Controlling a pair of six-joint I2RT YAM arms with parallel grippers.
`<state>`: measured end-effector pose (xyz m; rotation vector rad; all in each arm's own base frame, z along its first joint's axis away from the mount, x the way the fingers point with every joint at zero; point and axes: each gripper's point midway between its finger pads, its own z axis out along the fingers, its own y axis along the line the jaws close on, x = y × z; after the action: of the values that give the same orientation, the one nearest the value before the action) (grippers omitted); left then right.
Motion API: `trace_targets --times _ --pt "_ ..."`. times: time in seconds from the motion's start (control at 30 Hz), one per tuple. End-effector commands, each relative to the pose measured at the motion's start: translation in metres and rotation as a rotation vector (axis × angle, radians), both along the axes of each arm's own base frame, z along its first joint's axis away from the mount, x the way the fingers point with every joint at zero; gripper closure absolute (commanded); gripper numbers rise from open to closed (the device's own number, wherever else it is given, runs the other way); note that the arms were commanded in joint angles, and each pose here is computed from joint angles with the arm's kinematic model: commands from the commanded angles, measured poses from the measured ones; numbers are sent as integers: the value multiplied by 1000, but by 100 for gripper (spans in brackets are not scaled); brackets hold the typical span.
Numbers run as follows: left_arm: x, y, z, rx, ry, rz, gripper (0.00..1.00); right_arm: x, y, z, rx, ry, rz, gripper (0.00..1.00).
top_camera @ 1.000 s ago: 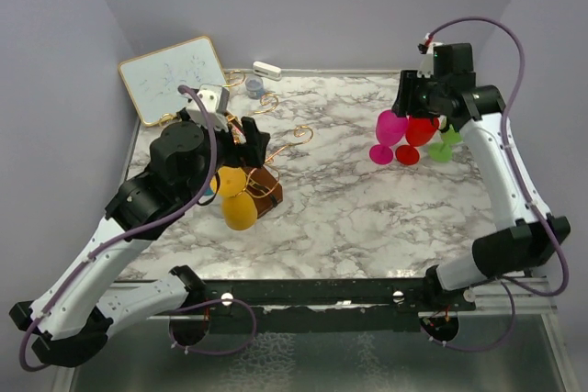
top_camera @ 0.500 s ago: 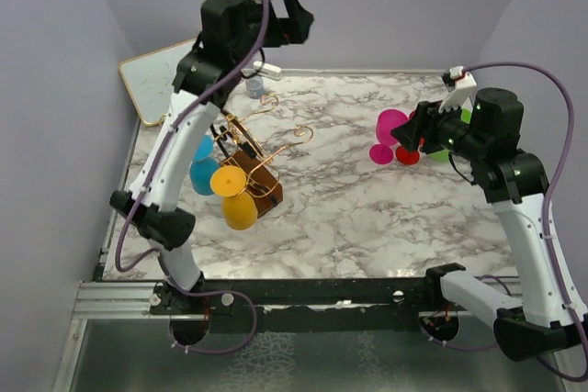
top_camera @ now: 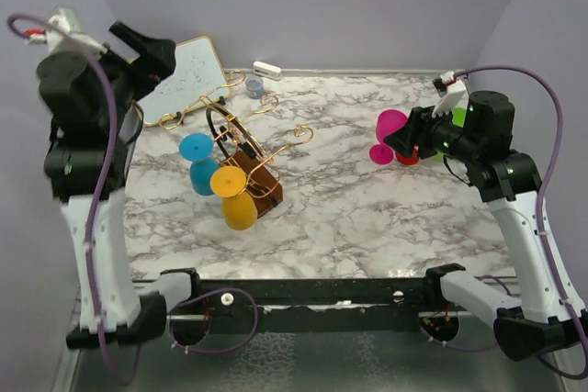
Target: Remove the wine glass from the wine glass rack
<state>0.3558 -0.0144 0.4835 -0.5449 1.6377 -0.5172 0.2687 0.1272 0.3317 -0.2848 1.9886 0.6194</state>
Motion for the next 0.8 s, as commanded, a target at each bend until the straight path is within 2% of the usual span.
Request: trace_targets --times 0.0,0.17,0.3,0.5,0.63,0.77 --pt "-77 -7 -18 56 52 -20 8 5 20 21 64 -32 105 48" --pt "-114 -11 -74 59 164 -31 8 4 32 26 98 -17 176 50" --pt "-109 -22 -97 39 186 -92 7 3 37 27 86 -17 189 51" --pt "-77 -39 -60 36 17 -195 8 2 40 29 66 -30 189 51" --pt "-52 -22 -40 83 3 -126 8 6 40 26 59 -23 188 51" --pt "-38 9 -34 48 8 -23 7 9 42 26 58 -19 195 51"
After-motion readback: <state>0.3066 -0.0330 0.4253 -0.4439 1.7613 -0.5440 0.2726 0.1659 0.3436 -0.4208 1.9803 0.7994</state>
